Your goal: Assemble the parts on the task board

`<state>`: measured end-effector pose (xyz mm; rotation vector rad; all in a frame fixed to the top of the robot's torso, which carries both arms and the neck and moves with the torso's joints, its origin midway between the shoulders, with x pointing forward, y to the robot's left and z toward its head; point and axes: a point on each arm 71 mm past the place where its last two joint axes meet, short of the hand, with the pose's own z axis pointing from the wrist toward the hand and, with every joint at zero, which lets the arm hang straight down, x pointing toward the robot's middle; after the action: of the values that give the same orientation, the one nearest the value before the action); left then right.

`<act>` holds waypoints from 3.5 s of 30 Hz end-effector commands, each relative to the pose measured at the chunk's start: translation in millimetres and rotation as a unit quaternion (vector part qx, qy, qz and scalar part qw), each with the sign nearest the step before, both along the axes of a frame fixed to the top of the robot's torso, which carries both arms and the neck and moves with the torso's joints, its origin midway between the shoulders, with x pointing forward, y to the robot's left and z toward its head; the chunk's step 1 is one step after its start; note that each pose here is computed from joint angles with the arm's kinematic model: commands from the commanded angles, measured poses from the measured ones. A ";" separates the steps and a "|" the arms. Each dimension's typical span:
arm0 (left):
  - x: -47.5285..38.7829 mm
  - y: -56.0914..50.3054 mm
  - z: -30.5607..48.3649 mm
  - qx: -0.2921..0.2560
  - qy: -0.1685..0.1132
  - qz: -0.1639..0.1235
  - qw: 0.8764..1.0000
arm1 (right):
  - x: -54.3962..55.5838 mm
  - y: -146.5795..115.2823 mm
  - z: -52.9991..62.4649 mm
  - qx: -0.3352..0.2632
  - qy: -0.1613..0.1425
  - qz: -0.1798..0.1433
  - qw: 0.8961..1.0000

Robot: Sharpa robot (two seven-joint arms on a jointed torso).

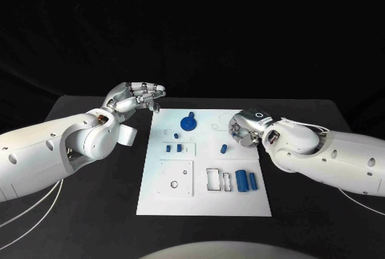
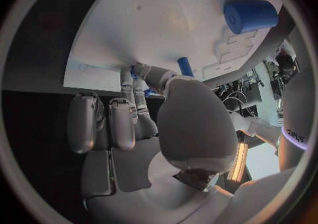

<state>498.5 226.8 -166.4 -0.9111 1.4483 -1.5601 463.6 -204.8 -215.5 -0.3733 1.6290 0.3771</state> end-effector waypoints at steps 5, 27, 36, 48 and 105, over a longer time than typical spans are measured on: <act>0.9 -1.2 0.0 -0.005 0.002 -0.002 1.000 | -6.0 1.0 11.5 0.019 -0.027 -0.001 0.999; 2.6 -2.6 -3.9 -0.010 0.010 -0.003 1.000 | -56.9 62.7 46.4 0.116 -0.023 0.097 0.988; 2.9 -7.0 -4.8 -0.012 0.013 -0.005 1.000 | -71.8 102.5 27.9 0.133 0.010 0.143 0.981; 2.1 -12.4 -5.8 -0.011 0.018 -0.009 1.000 | -78.7 124.4 -1.1 0.136 0.049 0.159 0.977; 2.2 -16.9 -6.5 -0.010 0.022 -0.017 1.000 | -78.2 134.4 -28.8 0.082 0.082 0.154 0.981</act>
<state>501.4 212.4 -173.7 -0.9473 1.4823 -1.5693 387.0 -71.7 -240.5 -0.4480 1.6717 0.8216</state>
